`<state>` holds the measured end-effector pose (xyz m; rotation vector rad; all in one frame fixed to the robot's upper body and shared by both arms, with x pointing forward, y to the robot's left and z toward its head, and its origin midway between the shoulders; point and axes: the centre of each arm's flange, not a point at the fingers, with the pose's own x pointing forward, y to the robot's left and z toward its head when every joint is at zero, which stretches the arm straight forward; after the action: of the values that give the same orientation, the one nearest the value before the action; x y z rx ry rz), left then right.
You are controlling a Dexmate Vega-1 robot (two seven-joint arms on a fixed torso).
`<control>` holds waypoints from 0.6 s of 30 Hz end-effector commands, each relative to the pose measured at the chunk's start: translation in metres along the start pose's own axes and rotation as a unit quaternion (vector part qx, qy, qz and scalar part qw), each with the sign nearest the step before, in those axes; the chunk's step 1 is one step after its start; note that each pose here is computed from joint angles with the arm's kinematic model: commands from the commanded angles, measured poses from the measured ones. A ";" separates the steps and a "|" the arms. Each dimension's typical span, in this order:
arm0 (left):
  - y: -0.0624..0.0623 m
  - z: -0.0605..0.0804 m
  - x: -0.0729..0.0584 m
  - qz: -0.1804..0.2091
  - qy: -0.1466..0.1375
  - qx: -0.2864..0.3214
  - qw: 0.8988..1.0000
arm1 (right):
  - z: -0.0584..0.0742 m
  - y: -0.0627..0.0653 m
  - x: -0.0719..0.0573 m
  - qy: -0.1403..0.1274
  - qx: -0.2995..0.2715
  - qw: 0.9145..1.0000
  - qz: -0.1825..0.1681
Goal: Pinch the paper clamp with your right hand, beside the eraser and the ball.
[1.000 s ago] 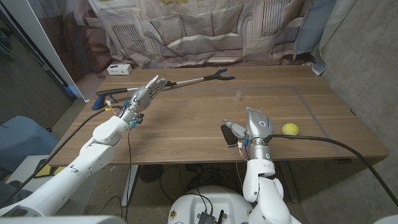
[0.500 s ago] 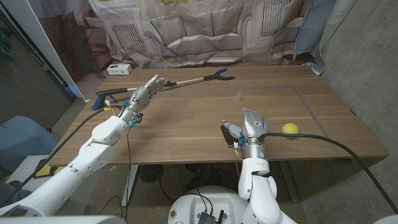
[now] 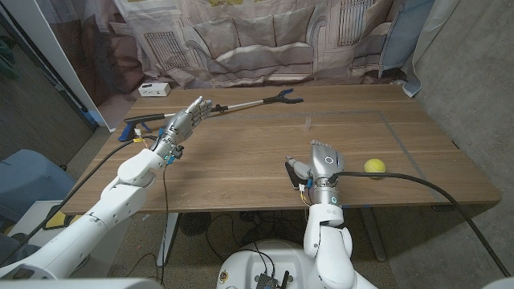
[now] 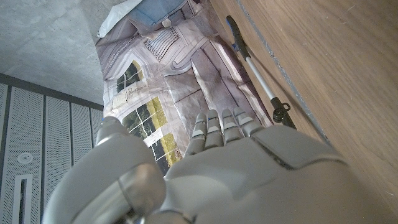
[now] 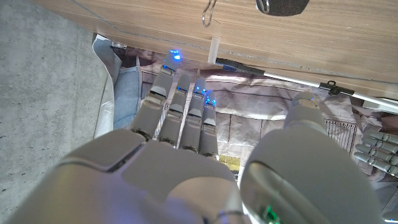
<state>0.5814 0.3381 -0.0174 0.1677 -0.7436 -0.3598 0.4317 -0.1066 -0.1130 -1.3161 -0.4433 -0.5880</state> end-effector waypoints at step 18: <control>0.004 -0.002 -0.007 0.006 -0.004 -0.004 1.000 | 0.009 0.004 0.007 0.035 -0.074 0.996 0.032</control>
<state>0.5796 0.3397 -0.0192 0.1620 -0.7492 -0.3607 0.4365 -0.1030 -0.1091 -1.3917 -0.3468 -0.6172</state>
